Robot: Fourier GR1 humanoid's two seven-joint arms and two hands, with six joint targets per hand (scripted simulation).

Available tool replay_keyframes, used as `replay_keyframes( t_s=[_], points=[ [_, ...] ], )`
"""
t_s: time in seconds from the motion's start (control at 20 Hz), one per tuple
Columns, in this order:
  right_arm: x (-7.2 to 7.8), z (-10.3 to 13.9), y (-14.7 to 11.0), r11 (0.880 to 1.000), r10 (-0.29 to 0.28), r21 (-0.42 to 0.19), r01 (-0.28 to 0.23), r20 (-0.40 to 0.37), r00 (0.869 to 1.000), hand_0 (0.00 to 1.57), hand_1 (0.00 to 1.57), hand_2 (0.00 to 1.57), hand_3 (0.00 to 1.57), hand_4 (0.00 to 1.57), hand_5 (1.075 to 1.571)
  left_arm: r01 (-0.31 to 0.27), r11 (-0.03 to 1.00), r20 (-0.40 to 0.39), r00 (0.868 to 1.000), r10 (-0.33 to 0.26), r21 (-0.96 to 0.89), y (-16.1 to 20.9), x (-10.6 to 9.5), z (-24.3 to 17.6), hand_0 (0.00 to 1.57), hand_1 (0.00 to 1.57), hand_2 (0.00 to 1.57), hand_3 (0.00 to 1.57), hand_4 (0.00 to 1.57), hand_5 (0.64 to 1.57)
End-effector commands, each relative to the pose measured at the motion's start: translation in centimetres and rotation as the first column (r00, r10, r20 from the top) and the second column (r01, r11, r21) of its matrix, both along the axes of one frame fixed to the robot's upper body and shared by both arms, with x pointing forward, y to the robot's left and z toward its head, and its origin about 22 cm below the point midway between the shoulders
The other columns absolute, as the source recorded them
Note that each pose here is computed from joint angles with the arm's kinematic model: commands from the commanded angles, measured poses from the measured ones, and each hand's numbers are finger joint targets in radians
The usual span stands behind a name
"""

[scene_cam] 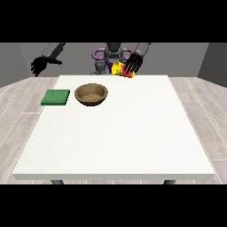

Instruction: Pick the cup and pour the ball into the bowl, then pick the bowl and place it on the pad

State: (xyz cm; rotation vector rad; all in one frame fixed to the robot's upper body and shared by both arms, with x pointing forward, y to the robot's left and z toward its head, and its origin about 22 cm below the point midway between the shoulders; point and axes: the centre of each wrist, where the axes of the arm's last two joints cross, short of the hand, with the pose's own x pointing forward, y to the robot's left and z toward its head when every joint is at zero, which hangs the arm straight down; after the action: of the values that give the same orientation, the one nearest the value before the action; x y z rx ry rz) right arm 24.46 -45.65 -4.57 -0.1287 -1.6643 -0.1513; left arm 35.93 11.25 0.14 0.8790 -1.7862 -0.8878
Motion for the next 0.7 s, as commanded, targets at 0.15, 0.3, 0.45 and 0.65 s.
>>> replay_keyframes(
  t_s=[0.15, 0.3, 0.45, 0.65],
  points=[
    [0.7, 0.3, -0.5, 1.000, -0.010, 0.008, 0.010, 0.009, 1.000, 0.00, 0.00, 0.00, 0.00, 0.00, 1.547, 0.029, 0.983, 0.058, 0.997, -0.040, 0.183, -4.5, 0.4, 3.7, 0.94, 0.94, 1.57, 1.57, 0.91, 1.571],
    [3.7, 2.4, 0.6, 0.999, 0.050, -0.006, -0.050, 0.050, 0.997, 0.00, 0.00, 0.00, 0.00, 0.00, 1.548, -0.034, 0.972, 0.085, 0.996, 0.015, 0.233, -5.9, 0.1, 4.0, 0.58, 0.58, 1.57, 1.54, 0.88, 1.571],
    [7.4, 3.7, 4.4, 0.998, 0.061, -0.035, -0.061, 0.003, 0.998, 0.00, 0.00, 0.00, 0.18, 0.00, 1.534, -0.025, 0.947, 0.096, 0.995, -0.006, 0.319, -6.7, -1.1, 2.7, 0.55, 0.55, 1.57, 1.57, 0.93, 1.565],
    [7.4, 5.0, 2.4, 0.997, 0.058, -0.060, -0.058, 0.001, 0.998, 0.00, 0.00, 0.00, 0.27, 0.00, 1.530, -0.024, 0.911, 0.168, 0.985, -0.049, 0.411, -8.2, 0.0, 6.1, 0.46, 0.46, 1.57, 1.57, 0.89, 1.571]
  ],
)
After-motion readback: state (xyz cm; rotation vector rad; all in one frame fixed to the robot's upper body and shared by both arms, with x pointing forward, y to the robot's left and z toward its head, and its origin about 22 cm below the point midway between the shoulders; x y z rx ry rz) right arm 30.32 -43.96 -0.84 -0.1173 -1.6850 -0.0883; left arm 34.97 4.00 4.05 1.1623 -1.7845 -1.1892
